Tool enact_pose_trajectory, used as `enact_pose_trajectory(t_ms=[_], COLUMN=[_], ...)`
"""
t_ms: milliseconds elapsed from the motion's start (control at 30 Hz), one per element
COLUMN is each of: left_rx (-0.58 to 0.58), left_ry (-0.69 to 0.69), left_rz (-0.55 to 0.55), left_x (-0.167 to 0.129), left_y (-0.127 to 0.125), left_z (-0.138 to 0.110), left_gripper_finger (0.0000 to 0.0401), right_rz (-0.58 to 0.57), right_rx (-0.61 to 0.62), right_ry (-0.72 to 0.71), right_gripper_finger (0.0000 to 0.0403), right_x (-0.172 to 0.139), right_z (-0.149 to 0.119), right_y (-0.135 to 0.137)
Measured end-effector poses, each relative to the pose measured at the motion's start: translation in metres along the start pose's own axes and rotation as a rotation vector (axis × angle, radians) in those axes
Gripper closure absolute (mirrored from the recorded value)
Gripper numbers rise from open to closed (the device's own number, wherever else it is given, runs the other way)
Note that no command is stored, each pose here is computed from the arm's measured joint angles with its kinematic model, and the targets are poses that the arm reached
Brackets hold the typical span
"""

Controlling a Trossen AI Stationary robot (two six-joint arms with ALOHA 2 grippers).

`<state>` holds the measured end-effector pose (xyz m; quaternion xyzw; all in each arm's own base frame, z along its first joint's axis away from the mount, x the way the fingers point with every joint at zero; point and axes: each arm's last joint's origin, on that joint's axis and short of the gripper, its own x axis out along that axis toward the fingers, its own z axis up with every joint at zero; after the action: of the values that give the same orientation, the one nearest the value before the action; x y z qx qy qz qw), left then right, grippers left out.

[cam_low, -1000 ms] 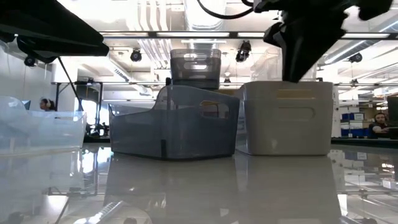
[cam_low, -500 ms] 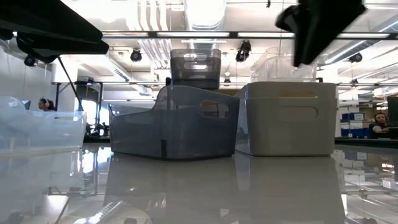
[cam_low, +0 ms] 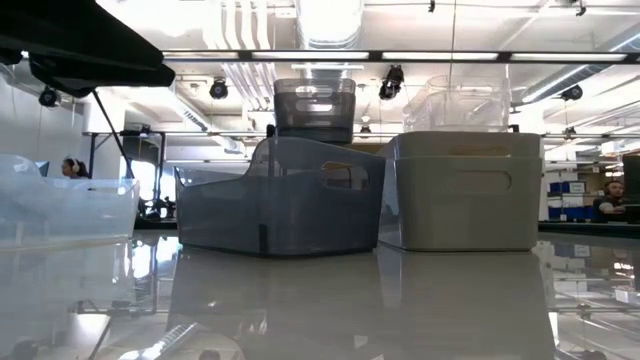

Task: Stack baskets on shelf by color
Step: Stack the transparent bin on top of the transparent bins on the shelf

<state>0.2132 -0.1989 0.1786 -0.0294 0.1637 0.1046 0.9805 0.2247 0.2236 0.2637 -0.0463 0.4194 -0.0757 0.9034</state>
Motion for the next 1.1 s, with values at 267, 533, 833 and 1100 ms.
enact_pose_trajectory(t_ms=[267, 533, 833, 1100], left_rx=[0.172, 0.37, 0.187, 0.201], left_ry=[-0.026, 0.271, 0.649, 1.049], left_rz=[-0.059, -0.091, 0.249, 0.18], left_x=[0.0, -0.016, -0.052, -0.06], left_y=[-0.01, -0.011, 0.027, 0.038], left_z=[0.016, 0.05, 0.078, 0.05], left_gripper_finger=[0.0281, 0.0281, 0.0281, 0.0281], right_rz=[0.103, 0.086, 0.071, 0.038], right_rx=[-0.106, -0.075, -0.059, -0.099], right_ry=[-0.125, -0.081, -0.122, -0.241], right_gripper_finger=[0.036, 0.036, 0.036, 0.036], right_x=[0.027, 0.047, 0.041, 0.019], right_z=[-0.03, -0.05, -0.056, -0.071], right_y=[0.074, 0.091, 0.096, 0.107])
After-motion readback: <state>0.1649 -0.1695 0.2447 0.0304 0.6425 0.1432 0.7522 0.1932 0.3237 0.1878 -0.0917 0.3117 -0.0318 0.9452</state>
